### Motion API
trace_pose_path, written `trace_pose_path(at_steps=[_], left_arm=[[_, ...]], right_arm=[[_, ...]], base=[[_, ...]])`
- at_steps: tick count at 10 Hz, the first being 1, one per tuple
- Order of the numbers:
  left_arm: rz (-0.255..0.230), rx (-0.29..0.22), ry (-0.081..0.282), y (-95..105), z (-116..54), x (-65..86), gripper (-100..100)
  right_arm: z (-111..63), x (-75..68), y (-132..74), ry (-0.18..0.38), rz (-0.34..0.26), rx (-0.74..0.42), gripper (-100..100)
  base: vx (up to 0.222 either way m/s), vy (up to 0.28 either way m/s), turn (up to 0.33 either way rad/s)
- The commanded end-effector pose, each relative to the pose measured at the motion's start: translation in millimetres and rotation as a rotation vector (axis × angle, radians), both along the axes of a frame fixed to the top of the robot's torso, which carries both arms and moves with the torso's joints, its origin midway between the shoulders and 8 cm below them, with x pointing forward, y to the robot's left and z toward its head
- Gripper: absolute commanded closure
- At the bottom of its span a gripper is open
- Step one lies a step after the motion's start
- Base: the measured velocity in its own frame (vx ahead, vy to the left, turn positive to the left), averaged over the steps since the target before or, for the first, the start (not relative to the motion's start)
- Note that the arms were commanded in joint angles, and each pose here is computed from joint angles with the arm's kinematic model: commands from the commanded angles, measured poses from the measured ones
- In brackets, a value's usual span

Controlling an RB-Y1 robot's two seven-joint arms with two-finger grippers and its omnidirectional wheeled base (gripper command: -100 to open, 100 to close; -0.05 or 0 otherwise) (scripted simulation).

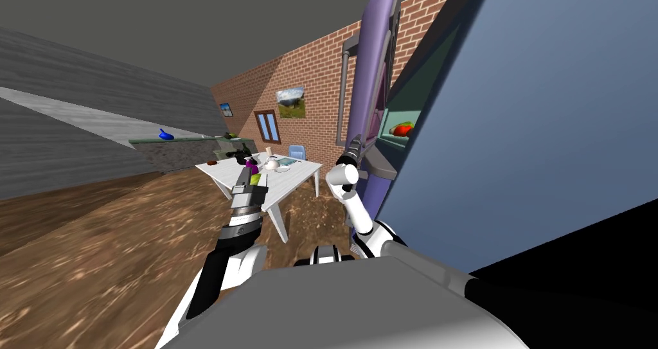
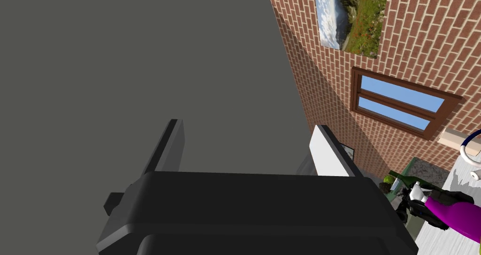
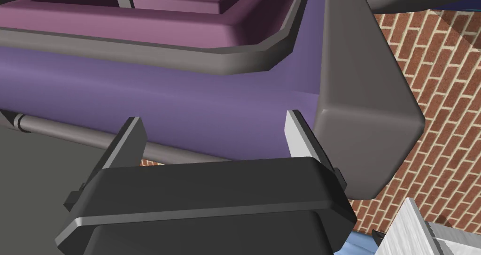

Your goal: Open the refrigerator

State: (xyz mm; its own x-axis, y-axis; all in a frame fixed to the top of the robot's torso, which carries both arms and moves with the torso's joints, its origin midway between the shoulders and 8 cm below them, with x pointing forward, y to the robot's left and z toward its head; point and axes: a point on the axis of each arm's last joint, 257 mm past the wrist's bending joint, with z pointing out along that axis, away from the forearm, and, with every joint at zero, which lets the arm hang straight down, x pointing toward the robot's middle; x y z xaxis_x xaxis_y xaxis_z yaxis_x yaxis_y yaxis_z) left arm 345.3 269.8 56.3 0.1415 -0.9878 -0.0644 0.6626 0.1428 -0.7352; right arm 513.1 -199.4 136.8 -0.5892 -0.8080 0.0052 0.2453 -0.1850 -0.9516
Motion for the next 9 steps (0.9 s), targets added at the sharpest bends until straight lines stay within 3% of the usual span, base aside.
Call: trace_pose_path(at_steps=[1,2,4,8,9], left_arm=[[0.0,0.0,0.0,0.0,0.0,0.0,0],[0.0,0.0,0.0,0.0,0.0,0.0,0],[0.0,0.0,0.0,0.0,-0.1,0.0,0],[0.0,0.0,0.0,0.0,0.0,-0.1,0],[0.0,0.0,0.0,0.0,0.0,-0.1,0]], right_arm=[[-6.7,0.5,-9,-0.003,-0.014,0.005,100],[-6.3,0.8,1,0.005,0.002,0.001,100],[-6.8,0.0,-7,0.007,-0.03,-0.001,100],[3.0,-5.9,-31,-0.002,-0.124,-0.016,100],[3.0,-5.9,-31,-0.002,-0.124,-0.016,100]], base=[[-0.03,0.015,-0.052],[-0.033,0.022,0.0],[0.113,0.16,0.0],[0.196,0.208,0.002],[0.204,0.232,0.005]])
